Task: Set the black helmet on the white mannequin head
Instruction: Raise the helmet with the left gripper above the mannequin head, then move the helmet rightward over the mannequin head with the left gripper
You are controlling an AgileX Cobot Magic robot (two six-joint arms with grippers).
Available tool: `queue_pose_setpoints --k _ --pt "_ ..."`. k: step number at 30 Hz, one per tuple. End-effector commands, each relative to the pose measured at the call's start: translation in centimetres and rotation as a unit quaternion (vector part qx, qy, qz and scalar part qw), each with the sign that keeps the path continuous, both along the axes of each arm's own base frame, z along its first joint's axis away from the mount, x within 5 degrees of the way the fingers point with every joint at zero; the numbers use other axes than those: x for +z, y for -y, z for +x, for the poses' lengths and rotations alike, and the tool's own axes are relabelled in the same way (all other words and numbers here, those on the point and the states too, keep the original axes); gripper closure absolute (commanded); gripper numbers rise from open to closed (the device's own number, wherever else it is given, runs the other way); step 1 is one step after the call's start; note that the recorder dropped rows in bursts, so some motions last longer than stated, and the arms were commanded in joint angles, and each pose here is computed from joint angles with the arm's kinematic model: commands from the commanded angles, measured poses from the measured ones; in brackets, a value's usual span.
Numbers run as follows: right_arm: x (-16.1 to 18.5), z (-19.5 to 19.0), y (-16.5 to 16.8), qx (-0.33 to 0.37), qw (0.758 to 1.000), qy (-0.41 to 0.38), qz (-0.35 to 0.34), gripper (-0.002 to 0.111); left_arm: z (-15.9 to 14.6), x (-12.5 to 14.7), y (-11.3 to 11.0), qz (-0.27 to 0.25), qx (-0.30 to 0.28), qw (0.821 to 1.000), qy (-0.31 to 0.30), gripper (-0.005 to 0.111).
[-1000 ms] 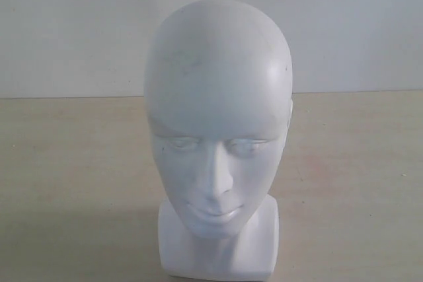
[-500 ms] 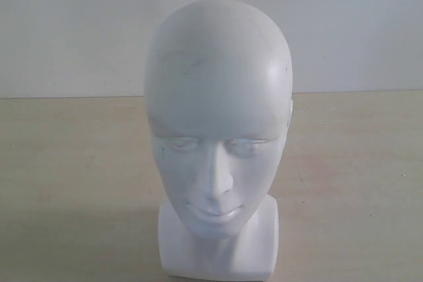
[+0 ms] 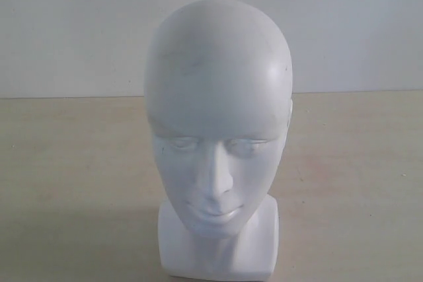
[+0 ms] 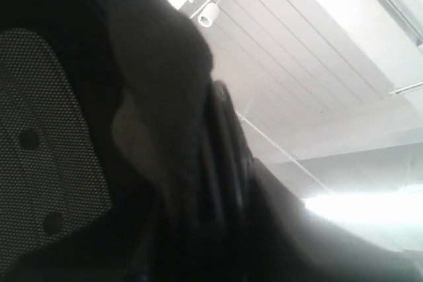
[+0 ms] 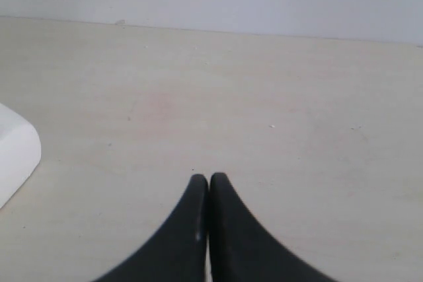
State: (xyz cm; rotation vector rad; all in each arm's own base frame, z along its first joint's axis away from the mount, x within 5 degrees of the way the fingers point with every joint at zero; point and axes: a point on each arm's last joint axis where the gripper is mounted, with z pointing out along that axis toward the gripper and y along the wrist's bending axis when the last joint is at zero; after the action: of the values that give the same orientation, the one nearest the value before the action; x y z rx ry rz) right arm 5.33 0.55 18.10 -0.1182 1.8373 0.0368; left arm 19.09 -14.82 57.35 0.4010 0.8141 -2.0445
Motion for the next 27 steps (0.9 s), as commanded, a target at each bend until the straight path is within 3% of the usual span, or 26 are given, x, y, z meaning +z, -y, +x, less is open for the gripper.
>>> queue_pose_setpoints --k 1,9,20,27 --pt "0.1 0.0 0.0 -0.002 1.000 0.008 0.000 0.109 0.9 -1.0 -0.6 -0.048 -0.057 0.997 -0.003 0.102" --pt "0.1 0.0 0.0 -0.002 1.000 0.008 0.000 0.109 3.4 -3.4 -0.6 -0.053 -0.059 0.996 -0.042 0.102" --pt "0.1 0.0 0.0 -0.002 1.000 0.005 0.000 0.109 5.8 -9.1 -0.4 -0.042 -0.046 0.987 -0.148 0.102" --pt "0.1 0.0 0.0 -0.002 1.000 0.005 0.000 0.109 5.7 -9.5 -0.2 -0.030 -0.046 0.987 -0.151 0.102"
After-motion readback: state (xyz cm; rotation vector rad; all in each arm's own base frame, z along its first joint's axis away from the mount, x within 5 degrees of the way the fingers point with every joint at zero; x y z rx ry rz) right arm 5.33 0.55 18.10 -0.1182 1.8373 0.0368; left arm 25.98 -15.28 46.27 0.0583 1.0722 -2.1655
